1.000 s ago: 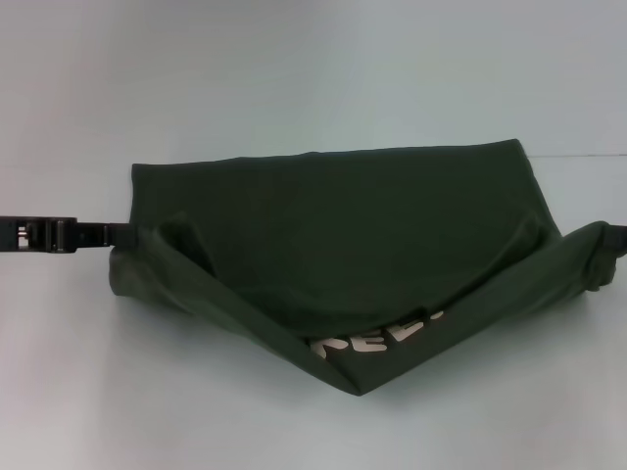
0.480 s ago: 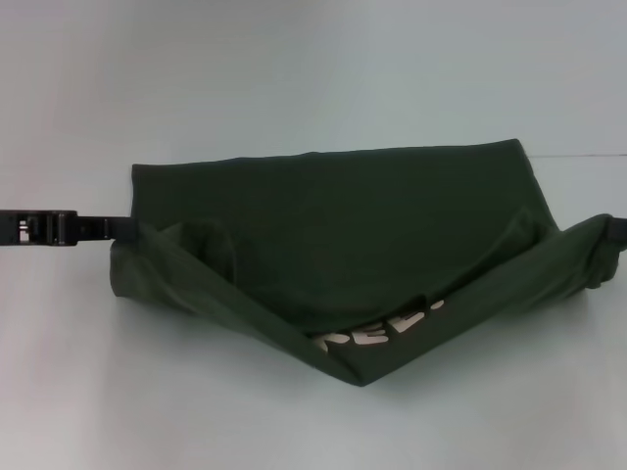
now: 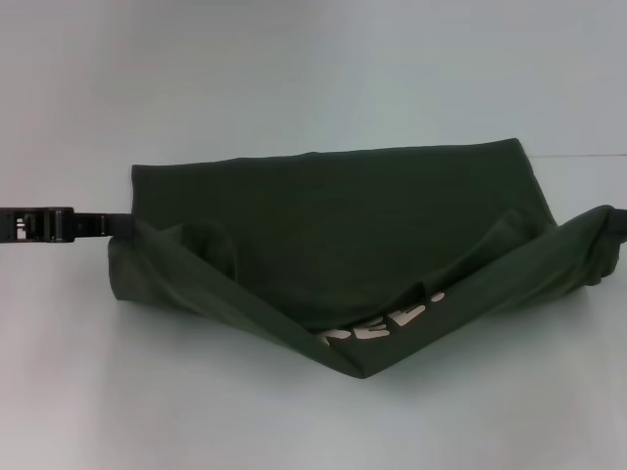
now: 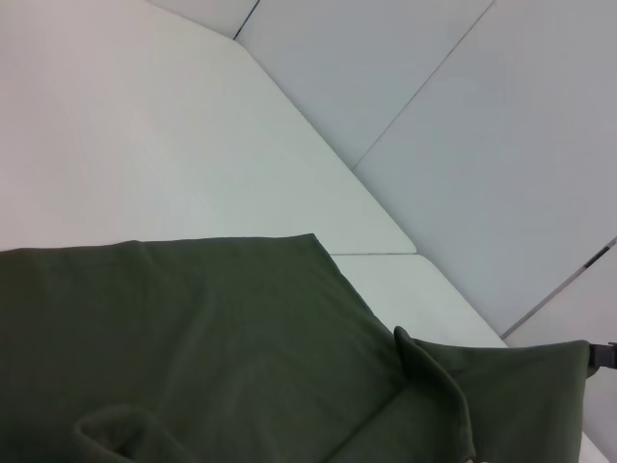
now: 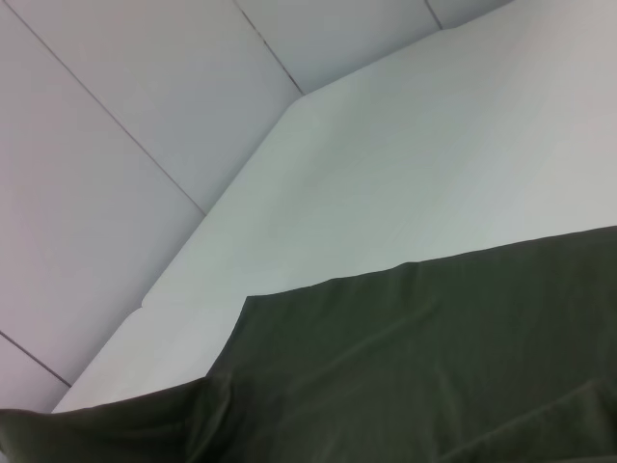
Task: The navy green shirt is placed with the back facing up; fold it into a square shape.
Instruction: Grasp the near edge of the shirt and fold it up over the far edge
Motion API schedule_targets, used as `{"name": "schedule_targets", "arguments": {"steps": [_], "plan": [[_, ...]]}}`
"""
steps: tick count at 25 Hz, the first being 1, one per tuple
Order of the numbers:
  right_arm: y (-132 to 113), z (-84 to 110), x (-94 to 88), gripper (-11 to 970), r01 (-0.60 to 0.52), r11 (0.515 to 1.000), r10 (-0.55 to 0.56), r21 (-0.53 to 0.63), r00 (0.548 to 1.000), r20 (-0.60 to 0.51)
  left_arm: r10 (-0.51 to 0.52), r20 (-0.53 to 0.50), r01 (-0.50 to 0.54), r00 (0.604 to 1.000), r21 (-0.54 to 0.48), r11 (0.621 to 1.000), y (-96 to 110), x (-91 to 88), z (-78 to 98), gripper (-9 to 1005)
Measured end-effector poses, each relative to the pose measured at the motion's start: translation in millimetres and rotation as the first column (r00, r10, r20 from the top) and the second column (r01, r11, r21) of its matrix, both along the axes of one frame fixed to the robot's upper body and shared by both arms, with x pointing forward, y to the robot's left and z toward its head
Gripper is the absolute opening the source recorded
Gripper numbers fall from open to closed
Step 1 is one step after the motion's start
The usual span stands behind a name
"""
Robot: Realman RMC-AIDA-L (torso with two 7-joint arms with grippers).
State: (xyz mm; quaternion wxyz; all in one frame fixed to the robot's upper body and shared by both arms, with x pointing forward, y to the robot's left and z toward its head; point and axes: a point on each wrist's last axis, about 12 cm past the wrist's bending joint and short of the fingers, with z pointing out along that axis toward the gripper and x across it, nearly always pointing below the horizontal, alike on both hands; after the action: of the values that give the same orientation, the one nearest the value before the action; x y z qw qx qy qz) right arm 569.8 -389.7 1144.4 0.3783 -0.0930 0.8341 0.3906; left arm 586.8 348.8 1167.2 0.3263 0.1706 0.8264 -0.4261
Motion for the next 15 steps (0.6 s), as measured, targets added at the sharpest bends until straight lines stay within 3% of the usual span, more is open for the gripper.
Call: {"name": "schedule_targets", "arguments": {"steps": [15], "plan": [[1.6,3.9,5.3,34,0.0,1.0,0.0,-0.006,1.0,0.011,0.009,0.006,-0.009,1.0,0.005,1.0,0.9,1.7,0.9,0]]}}
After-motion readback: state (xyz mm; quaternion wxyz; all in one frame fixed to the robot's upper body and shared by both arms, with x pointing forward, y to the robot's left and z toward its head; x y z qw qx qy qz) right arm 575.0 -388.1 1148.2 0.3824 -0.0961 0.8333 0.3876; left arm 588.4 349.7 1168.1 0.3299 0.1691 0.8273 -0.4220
